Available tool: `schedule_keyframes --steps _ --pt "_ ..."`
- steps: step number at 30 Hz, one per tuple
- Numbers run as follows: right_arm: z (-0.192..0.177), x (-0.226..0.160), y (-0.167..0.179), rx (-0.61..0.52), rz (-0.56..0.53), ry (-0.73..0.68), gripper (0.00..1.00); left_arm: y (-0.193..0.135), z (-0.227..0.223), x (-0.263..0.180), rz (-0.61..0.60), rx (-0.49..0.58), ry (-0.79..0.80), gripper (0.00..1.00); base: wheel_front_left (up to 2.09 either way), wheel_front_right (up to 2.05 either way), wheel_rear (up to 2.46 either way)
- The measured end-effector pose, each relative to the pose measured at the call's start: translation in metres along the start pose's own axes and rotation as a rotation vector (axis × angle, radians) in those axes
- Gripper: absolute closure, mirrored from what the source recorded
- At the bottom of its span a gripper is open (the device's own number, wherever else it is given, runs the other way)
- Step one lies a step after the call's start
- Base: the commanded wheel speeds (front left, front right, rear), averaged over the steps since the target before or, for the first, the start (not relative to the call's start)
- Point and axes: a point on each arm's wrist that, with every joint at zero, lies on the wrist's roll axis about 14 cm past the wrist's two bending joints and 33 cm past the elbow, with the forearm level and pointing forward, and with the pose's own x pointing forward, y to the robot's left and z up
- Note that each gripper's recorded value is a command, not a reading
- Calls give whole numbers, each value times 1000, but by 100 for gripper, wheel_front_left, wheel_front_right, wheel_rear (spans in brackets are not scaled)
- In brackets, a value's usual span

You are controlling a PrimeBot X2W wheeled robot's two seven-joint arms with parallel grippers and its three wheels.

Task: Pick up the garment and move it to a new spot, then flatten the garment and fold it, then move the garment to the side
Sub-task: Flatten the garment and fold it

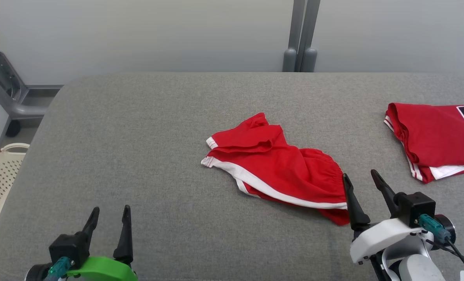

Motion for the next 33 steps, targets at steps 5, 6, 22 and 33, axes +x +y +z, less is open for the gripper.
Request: schedule_keyframes --steps 5,6,22,33 --pt "-6 6 5 -19 20 76 0 -26 4 16 -106 5 19 0 0 0 0" --pt "-12 7 6 -18 23 116 0 -33 4 21 -132 9 27 0 0 0 0" --pt "-48 18 -7 -35 1 473 0 -104 -38 111 -382 158 382 0 0 0 0" --pt "-87 -1 -28 -11 -62 648 0 -132 -84 138 -470 190 556 0 0 0 0"
